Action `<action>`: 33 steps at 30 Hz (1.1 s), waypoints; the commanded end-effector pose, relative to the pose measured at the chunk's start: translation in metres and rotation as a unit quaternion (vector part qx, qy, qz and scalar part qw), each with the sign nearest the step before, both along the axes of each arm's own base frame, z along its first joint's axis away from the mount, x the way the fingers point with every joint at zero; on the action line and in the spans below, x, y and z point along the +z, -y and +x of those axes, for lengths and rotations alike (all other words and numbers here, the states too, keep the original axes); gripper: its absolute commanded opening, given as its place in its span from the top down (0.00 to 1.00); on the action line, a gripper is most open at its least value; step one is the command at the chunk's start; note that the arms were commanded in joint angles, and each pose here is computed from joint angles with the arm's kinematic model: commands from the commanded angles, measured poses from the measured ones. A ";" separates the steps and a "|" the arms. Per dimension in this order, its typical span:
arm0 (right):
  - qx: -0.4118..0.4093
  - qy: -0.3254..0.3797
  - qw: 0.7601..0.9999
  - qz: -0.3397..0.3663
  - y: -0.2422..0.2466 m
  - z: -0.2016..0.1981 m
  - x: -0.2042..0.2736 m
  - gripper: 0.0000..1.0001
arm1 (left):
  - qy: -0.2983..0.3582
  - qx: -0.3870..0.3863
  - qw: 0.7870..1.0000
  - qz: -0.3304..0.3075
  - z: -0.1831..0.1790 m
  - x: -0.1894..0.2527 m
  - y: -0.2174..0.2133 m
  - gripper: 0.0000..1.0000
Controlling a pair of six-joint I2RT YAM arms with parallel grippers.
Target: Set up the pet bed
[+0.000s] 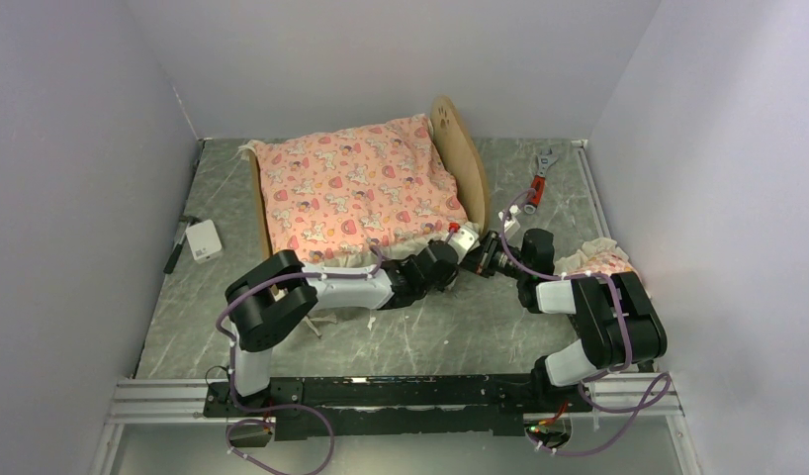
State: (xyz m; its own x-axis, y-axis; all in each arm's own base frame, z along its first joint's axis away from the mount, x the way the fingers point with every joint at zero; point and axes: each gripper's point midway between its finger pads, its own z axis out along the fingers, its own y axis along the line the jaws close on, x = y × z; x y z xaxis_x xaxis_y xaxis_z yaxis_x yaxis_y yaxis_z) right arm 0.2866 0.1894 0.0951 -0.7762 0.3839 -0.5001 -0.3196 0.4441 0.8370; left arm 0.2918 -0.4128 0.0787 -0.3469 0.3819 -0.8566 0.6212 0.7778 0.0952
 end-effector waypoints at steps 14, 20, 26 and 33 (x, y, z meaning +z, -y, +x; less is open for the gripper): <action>-0.067 0.030 0.995 -0.072 0.022 0.008 0.006 0.71 | -0.032 -0.001 0.999 -0.040 -0.008 0.023 0.004 1.00; -0.117 0.005 0.984 -0.135 0.044 0.001 -0.021 0.60 | -0.062 0.011 0.997 -0.046 -0.011 0.026 0.003 1.00; -0.079 -0.007 0.988 -0.131 0.029 -0.010 -0.039 0.56 | -0.107 0.036 0.993 -0.039 -0.012 0.028 -0.002 1.00; -0.039 -0.003 0.994 -0.106 0.007 -0.014 -0.045 0.53 | -0.140 0.061 0.987 -0.049 -0.009 0.032 -0.008 1.00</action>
